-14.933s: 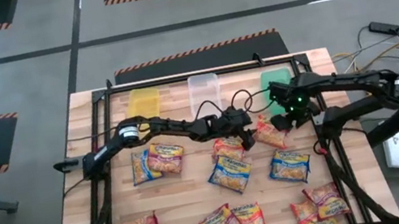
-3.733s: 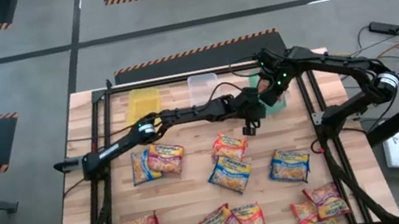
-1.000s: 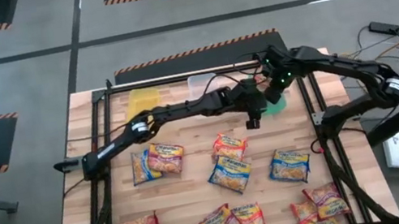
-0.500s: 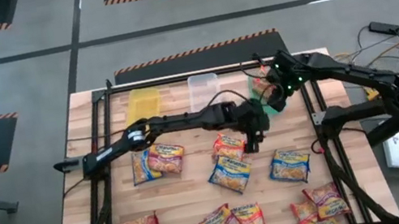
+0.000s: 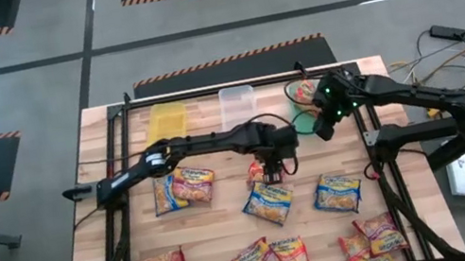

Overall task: Sort Maruchan noodles
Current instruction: Put the top red noodle pack into the white bin

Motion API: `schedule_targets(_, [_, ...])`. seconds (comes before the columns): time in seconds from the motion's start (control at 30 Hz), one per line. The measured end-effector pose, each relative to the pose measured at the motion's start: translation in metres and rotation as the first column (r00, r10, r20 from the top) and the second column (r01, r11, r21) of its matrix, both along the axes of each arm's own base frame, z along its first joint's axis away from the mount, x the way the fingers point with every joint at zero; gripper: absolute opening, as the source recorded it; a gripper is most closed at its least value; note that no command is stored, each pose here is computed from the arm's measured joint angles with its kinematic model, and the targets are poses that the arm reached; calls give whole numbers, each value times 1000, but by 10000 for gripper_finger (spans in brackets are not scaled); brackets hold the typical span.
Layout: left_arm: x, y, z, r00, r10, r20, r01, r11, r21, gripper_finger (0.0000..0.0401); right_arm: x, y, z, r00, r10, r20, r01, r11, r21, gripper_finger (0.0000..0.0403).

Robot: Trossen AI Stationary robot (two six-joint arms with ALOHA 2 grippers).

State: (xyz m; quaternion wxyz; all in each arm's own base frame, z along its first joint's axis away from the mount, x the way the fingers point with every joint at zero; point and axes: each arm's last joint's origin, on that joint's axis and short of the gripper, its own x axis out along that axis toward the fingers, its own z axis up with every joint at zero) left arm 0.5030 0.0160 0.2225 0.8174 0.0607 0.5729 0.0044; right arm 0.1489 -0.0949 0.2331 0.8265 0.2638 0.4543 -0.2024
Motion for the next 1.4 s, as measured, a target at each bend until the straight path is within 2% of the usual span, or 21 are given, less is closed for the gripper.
schedule_targets(0.17, [-23,-6,19,993,68,-101,-60,995,83,162,0,0,0,1000,-28,1,28,999,15,9])
schedule_targets(0.27, [-40,-10,31,987,107,-118,-95,990,106,162,0,0,0,1000,-22,1,22,1000,12,9])
schedule_targets(0.47, [-87,-21,35,977,208,-34,-206,976,69,162,0,0,0,1000,-22,0,22,1000,13,9])
schedule_targets(0.6, [-129,-29,34,948,314,51,-315,949,9,162,0,0,0,1000,-21,0,21,1000,12,9])
schedule_targets(0.7, [-169,-31,30,911,410,39,-409,912,-26,162,0,0,0,1000,-21,0,21,1000,12,9])
schedule_targets(0.83, [-211,-32,18,836,548,39,-543,835,-91,162,0,0,0,1000,-22,0,22,1000,13,9])
schedule_targets(1.0, [-248,-32,4,761,643,83,-621,759,-194,162,0,0,0,1000,-21,0,21,1000,12,9])
schedule_targets(1.1, [-267,-32,-3,729,683,51,-653,716,-247,162,0,0,0,1000,-22,0,22,1000,13,9])
schedule_targets(1.3, [-309,-35,-23,643,765,-29,-741,613,-275,162,0,0,0,1000,-22,0,22,1000,13,9])
schedule_targets(1.4, [-326,-37,-28,620,784,-38,-756,583,-298,162,0,0,0,1000,-22,0,22,1000,13,9])
